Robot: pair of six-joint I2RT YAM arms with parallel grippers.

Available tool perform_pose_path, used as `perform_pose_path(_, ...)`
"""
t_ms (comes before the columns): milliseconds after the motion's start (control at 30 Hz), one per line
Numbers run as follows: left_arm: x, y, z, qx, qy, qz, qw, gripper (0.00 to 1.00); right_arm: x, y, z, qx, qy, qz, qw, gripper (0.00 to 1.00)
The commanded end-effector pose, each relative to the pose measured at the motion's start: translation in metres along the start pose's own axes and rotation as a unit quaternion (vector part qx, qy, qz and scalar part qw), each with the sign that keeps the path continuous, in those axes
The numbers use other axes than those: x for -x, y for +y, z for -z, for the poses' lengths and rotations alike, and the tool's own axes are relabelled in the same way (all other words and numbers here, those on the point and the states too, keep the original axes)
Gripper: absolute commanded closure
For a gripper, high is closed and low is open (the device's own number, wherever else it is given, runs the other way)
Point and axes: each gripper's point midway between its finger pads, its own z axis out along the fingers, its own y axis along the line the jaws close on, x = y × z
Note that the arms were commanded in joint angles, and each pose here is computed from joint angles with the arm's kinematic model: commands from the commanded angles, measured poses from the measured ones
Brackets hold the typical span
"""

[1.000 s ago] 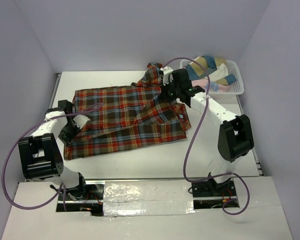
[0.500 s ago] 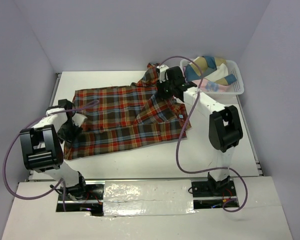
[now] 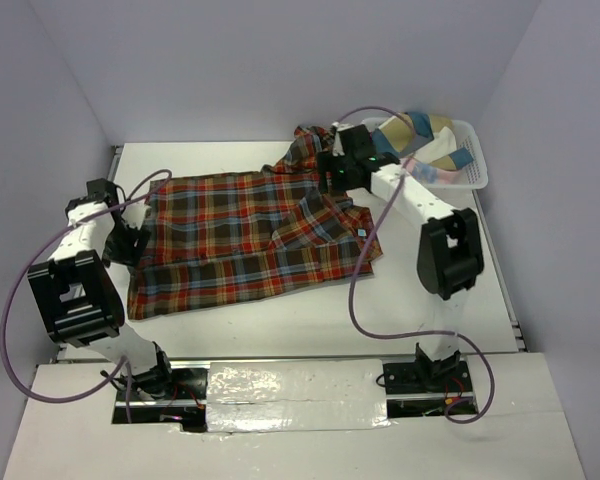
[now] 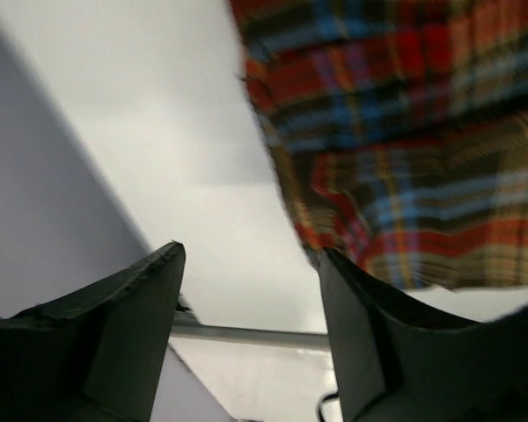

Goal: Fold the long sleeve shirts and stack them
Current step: Fold the shirt

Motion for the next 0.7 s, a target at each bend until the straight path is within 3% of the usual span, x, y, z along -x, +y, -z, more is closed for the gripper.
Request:
perform_pose_path(0,-0.03,-0.038,0.012,-0.08,0.02,0.014,0.997,0.24,-0.006,-0.04,0.07,-0.03,-0.006,-0.13,0.991,0.17)
perform_pose_path(133,-0.064,-0.059,-0.01,-0.093,0.066,0.022,0.993,0.22,-0.068,-0.041,0.095,-0.015,0.009,-0.196,0.98,0.14)
perform_pose_path(233,-0.075,-0.06,-0.026,-0.084,0.084,0.029,0.992,0.21,-0.144,-0.03,0.092,0.005,0.077,-0.232,0.97,0.13)
perform_pose_path(500,-0.066,-0.076,-0.048,-0.134,0.085,0.043,0.986,0.21,-0.195,-0.018,0.07,0.029,0.122,-0.293,0.948,0.13)
perform_pose_path(533,-0.065,-0.077,-0.049,-0.139,0.085,0.044,0.986,0.23,-0.2,-0.018,0.068,0.03,0.129,-0.296,0.946,0.13)
perform_pose_path(633,-0.059,-0.088,-0.05,-0.169,0.07,0.045,0.982,0.42,-0.215,-0.014,0.064,0.035,0.142,-0.31,0.939,0.15)
perform_pose_path(667,-0.06,-0.092,-0.05,-0.179,0.069,0.044,0.98,0.47,-0.219,-0.013,0.065,0.038,0.147,-0.313,0.938,0.22)
